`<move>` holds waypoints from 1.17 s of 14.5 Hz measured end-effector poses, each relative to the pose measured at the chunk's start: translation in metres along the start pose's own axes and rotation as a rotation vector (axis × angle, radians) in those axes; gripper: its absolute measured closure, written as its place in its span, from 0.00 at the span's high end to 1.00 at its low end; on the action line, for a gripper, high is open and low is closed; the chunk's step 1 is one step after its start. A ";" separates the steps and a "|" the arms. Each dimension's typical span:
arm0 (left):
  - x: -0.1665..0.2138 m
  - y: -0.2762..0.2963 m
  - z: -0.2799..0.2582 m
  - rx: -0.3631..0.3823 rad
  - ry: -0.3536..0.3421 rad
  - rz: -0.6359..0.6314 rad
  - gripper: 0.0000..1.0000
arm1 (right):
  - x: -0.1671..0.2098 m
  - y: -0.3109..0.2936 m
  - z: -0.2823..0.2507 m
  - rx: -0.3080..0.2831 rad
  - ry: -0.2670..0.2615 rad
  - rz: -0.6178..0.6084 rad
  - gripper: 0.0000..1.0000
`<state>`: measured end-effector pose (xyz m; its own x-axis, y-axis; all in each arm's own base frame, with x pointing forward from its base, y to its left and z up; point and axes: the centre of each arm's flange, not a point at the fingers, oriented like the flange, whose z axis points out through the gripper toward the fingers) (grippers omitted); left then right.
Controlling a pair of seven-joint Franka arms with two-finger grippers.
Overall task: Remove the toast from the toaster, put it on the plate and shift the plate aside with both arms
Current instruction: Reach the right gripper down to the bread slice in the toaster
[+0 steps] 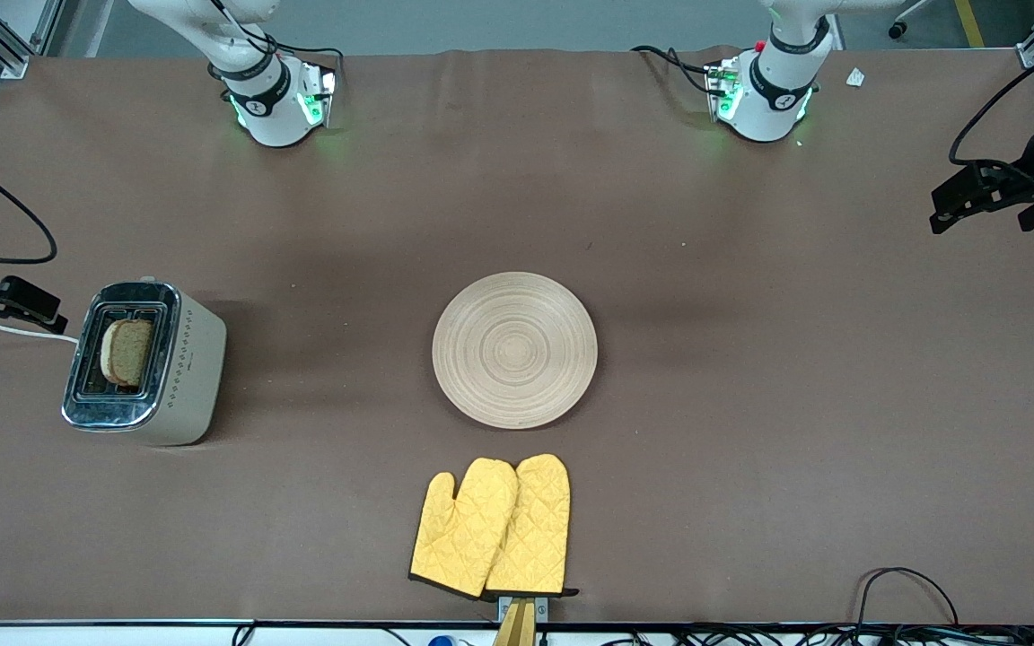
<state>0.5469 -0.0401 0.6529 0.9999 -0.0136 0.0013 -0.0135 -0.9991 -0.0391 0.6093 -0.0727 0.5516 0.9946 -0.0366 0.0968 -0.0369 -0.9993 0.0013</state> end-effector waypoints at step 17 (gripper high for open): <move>0.000 -0.001 0.000 -0.007 0.000 -0.003 1.00 | -0.022 0.024 0.156 0.039 -0.203 -0.004 1.00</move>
<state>0.5471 -0.0392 0.6532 0.9999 -0.0109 0.0016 -0.0109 -0.9994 -0.0318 0.6014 -0.0967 0.3944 0.9939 -0.0294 -0.1061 -0.0335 -0.9987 -0.0373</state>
